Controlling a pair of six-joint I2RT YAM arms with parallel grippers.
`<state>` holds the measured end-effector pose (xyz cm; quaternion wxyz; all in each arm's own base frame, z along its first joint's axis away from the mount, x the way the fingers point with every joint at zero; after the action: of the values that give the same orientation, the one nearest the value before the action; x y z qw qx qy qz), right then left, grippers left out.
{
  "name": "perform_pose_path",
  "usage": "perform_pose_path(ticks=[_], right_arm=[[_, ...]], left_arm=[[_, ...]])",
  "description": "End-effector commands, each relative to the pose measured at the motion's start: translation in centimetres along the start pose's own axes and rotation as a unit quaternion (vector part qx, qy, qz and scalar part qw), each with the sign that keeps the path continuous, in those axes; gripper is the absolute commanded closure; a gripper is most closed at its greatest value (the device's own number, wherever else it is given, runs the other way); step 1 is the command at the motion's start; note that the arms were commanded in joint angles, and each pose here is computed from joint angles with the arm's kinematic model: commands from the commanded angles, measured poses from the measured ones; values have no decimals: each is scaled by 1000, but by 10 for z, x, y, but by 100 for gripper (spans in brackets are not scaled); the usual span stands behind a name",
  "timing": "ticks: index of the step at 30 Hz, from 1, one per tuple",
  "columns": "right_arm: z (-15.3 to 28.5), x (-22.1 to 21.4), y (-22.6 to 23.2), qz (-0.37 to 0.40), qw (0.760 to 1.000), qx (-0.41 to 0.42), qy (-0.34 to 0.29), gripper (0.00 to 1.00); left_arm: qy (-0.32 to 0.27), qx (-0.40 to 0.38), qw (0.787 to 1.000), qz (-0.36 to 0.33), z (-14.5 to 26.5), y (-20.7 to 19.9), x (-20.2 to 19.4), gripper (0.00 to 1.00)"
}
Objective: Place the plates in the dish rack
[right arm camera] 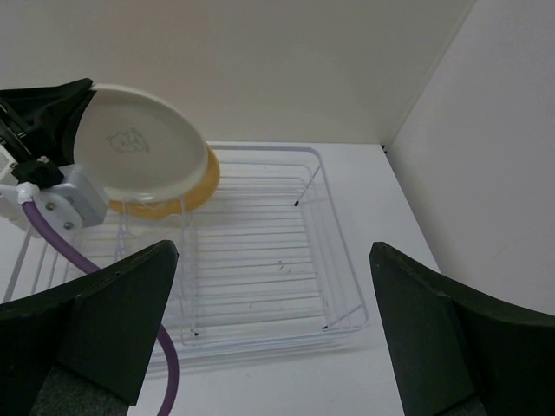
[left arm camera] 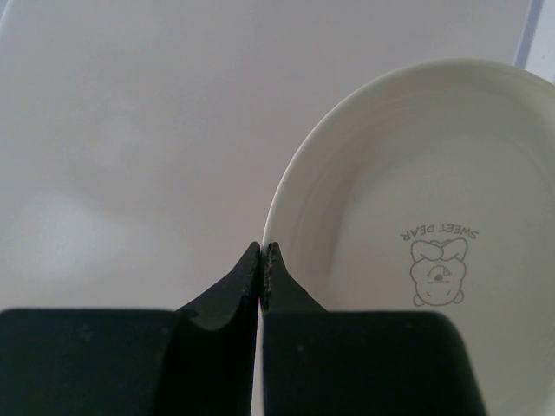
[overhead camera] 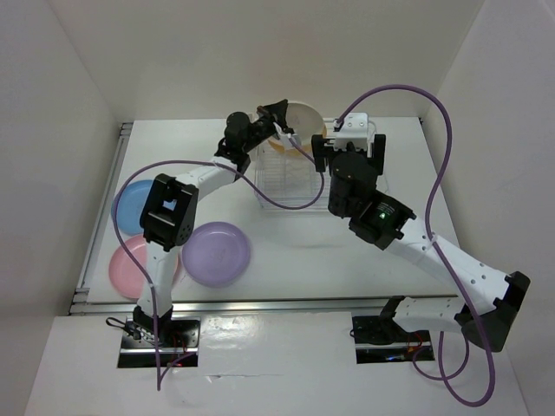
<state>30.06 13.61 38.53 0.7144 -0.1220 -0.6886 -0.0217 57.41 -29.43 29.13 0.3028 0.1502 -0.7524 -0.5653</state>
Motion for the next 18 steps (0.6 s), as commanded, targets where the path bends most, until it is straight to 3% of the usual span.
perform_pose_path(ticks=[1,18], right_arm=[[-1,16,-2,-28,999,-3,-18,0],[-4,14,3,-21,1000,1,-23,0]], left_arm=[[22,10,1000,18,-8,-19,-7,100],[24,-2,1000,15,-9,-28,1,100]])
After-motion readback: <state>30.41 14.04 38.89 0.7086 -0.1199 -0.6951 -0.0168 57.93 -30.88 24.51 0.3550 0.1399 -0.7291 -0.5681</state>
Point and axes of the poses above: each gripper's point midway between its finger pads, its own z axis back along the fingers, its own y axis along the line the jaws close on, x = y × z, the point moved 2 cm from there along z, back along the fingers, and after that the axes turned 1 degree about -z, right-handed, at the moved point
